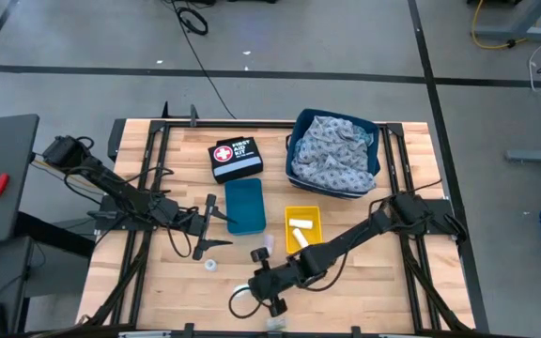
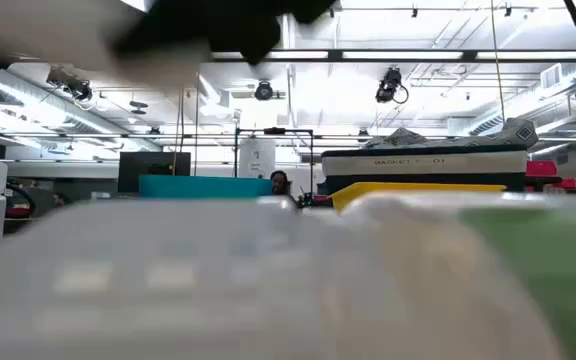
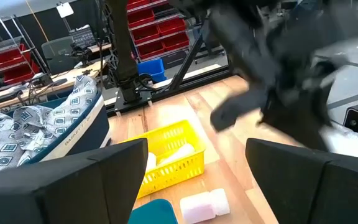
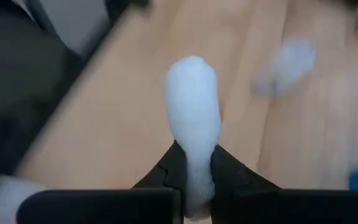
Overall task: Pick & place medical supplies in basket/bin
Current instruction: Put the rolled white gauze into the yellow bin
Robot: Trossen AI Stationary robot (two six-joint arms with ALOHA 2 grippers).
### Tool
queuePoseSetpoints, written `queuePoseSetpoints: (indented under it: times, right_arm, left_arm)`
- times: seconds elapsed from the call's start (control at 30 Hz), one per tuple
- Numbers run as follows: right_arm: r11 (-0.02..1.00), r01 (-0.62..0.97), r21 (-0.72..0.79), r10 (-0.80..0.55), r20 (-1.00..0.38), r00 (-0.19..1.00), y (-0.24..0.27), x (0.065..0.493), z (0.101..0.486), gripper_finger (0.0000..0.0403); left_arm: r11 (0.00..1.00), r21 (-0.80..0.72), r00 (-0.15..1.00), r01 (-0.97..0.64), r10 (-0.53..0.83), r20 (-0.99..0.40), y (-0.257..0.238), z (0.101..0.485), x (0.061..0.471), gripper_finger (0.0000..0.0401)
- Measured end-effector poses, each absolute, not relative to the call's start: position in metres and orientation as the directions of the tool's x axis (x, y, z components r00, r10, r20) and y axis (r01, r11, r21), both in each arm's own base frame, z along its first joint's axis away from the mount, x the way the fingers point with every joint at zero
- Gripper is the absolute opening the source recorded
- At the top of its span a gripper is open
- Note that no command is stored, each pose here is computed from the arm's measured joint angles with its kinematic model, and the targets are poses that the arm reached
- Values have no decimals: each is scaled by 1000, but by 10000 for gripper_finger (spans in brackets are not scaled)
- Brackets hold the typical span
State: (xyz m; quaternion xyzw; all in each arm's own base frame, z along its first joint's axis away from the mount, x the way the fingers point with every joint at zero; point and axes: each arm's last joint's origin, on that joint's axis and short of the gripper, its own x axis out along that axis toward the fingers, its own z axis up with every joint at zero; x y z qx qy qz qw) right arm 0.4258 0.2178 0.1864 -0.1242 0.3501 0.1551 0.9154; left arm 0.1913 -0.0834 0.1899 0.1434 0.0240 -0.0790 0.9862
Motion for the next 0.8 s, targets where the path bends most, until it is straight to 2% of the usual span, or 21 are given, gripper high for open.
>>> queuePoseSetpoints:
  times: [0.2, 0.33, 0.63, 0.8]
  right_arm:
    - [865, -495, -74, 422, -425, 801, 216, 416, 219, 31]
    - [864, -496, -80, 451, -314, 836, 205, 398, 219, 31]
    - [976, -198, -89, 149, -391, 908, 160, 334, 200, 31]
    - [998, -7, -63, -23, -456, 890, 129, 298, 182, 31]
  left_arm:
    - [946, 265, 982, 188, -176, -68, -84, 190, 191, 272]
    - [942, 262, 978, 210, -201, -63, -85, 191, 191, 272]
    - [937, 258, 972, 235, -229, -53, -86, 192, 191, 272]
    - [938, 255, 972, 234, -229, -48, -86, 192, 191, 272]
